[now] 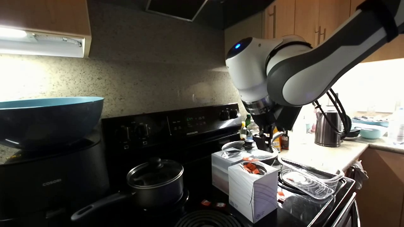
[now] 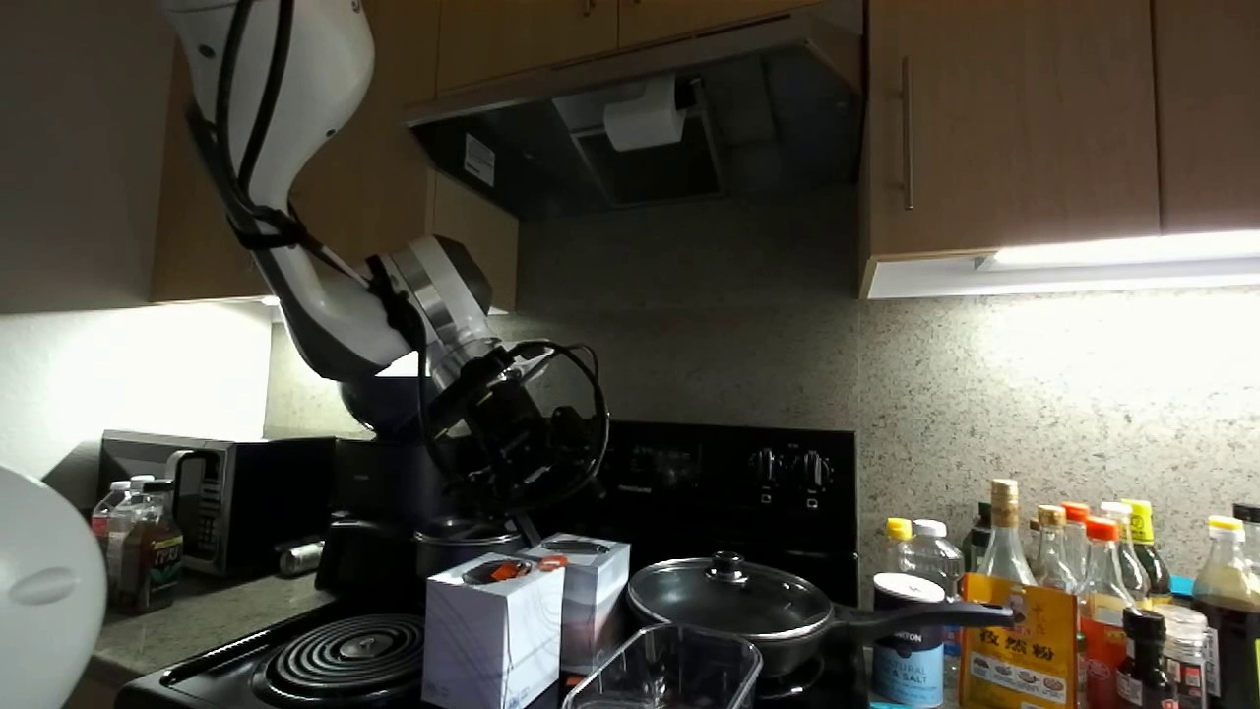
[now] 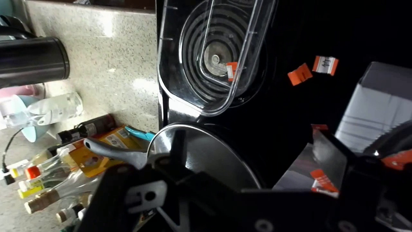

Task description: Pour the contents of the bowl into the box

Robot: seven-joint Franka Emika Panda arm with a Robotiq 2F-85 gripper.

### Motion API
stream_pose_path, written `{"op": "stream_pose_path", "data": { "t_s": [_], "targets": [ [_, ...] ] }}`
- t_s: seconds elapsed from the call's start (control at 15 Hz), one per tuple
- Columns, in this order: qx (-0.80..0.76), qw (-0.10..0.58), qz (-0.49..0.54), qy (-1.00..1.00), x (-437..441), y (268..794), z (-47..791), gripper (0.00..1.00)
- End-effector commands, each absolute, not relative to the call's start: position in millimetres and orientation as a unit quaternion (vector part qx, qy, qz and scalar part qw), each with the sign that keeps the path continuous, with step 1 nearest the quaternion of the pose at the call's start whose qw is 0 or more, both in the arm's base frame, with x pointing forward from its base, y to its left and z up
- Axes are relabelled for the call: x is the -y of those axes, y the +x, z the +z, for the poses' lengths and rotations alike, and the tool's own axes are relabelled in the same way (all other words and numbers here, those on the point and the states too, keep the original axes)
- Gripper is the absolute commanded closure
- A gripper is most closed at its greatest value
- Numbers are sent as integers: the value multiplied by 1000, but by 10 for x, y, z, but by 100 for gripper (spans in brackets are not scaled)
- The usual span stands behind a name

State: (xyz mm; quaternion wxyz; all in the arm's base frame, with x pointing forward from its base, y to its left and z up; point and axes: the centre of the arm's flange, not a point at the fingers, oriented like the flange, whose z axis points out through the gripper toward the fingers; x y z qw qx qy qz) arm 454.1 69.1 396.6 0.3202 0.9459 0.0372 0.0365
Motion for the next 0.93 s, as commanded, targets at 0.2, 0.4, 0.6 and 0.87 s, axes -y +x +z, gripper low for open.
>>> {"op": "stream_pose_path", "data": {
  "t_s": [0.2,0.4,0.6,0.87],
  "targets": [
    [-103,272,-24,957,-885,4758,3747,0],
    [-123,274,-27,953,-1021,4822,3713,0],
    [-135,274,-31,952,-1121,4878,3673,0],
    [-144,255,-43,955,-1052,5005,3573,0]
  ]
}}
